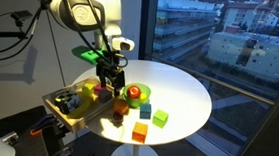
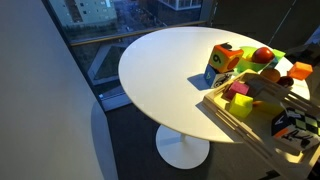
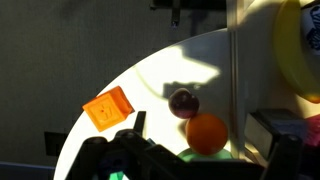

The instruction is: Pick up the brown toy from the table and put it in the green bowl

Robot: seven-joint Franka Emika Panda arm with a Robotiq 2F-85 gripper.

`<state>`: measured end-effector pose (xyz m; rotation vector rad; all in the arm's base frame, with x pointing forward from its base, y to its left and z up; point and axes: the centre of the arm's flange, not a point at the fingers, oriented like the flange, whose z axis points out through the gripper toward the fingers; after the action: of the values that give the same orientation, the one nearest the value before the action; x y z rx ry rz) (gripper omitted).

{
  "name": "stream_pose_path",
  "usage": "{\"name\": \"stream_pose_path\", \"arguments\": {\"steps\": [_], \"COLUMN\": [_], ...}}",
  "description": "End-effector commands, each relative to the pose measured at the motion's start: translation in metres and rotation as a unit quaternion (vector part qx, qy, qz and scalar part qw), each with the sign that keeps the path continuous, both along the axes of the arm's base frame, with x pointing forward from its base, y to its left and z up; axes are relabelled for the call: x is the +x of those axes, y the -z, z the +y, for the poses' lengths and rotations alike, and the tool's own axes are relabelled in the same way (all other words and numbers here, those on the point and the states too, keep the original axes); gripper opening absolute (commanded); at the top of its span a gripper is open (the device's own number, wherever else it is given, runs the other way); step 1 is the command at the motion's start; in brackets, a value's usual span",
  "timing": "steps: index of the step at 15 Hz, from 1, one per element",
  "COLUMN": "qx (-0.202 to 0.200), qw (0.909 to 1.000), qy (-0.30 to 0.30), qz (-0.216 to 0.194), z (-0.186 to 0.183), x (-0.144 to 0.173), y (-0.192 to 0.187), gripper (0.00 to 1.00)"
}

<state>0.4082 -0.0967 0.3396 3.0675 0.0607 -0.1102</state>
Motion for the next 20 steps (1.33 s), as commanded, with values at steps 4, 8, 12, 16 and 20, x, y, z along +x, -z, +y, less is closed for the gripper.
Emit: {"name": "stream_pose_path", "arguments": {"steps": [4, 8, 12, 16, 20], "qx": [-0.008, 0.006, 0.002, 0.005, 0.007], "qw": [0.9991, 0.9984, 0.9990, 0.9987, 0.9982], "qy": [-0.041, -0.051, -0.041, -0.042, -0.052], "qz": [0.011, 0.025, 0.021, 0.028, 0.029], "z": [-0.016, -0.021, -0.015, -0.014, -0.017], "x": [0.023, 0.027, 0.021, 0.021, 0.024], "y": [0.018, 0.019, 0.018, 0.026, 0.043], "gripper": [1.00, 1.00, 1.00, 1.00, 1.00]}}
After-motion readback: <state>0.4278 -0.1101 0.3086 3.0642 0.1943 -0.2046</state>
